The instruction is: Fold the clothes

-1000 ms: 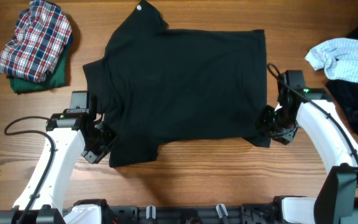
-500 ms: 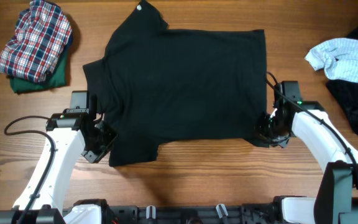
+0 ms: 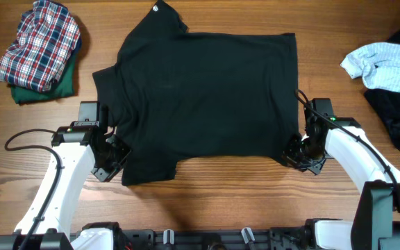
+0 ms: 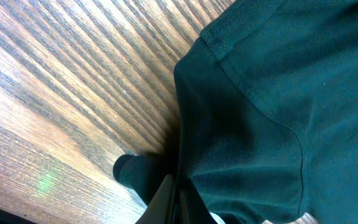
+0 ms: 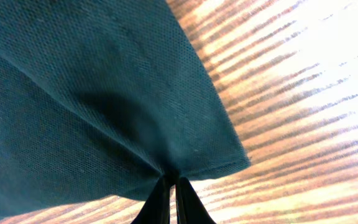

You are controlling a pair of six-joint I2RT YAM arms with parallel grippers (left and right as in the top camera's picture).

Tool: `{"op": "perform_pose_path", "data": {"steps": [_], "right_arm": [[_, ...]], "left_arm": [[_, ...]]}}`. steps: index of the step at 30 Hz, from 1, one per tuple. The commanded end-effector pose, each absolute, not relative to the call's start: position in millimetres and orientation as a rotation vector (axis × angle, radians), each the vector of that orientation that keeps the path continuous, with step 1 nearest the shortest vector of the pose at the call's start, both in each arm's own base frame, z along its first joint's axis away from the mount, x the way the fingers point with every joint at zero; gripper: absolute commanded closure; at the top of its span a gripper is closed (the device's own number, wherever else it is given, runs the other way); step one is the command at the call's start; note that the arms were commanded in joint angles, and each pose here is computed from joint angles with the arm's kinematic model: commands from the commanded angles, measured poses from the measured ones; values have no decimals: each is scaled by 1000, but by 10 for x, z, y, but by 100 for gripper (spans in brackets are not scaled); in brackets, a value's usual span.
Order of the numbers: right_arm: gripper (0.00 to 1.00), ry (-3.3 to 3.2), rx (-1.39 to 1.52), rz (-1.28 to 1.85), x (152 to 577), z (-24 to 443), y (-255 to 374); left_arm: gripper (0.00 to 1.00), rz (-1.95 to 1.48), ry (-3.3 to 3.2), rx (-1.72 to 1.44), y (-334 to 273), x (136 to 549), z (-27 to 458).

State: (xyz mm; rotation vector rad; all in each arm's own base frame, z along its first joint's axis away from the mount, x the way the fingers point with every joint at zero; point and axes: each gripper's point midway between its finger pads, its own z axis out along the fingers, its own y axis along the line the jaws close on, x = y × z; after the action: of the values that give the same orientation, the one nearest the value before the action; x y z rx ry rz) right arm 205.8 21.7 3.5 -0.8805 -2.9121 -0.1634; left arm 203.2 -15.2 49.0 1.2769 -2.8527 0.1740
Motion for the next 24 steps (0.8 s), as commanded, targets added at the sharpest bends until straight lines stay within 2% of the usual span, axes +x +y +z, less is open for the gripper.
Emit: {"op": "perform_pose_path", "data": {"steps": [1,9,17,24], "right_arm": [[96,-2901,-968,-58,2011,60,95],[96,-2933,-1017,12,2080,53,-3],[96,-3054,-994,-160,2422,68,111],[96,-3005,-990,-144,2292,37,123]], "left_arm": [[96,194,-2887,1264,-133,2093,548],[96,175,-2893,1266,-111,2092,546],[96,169,-2890,1267,-107,2083,545],[96,154,-2895,1269,-88,2085,544]]}}
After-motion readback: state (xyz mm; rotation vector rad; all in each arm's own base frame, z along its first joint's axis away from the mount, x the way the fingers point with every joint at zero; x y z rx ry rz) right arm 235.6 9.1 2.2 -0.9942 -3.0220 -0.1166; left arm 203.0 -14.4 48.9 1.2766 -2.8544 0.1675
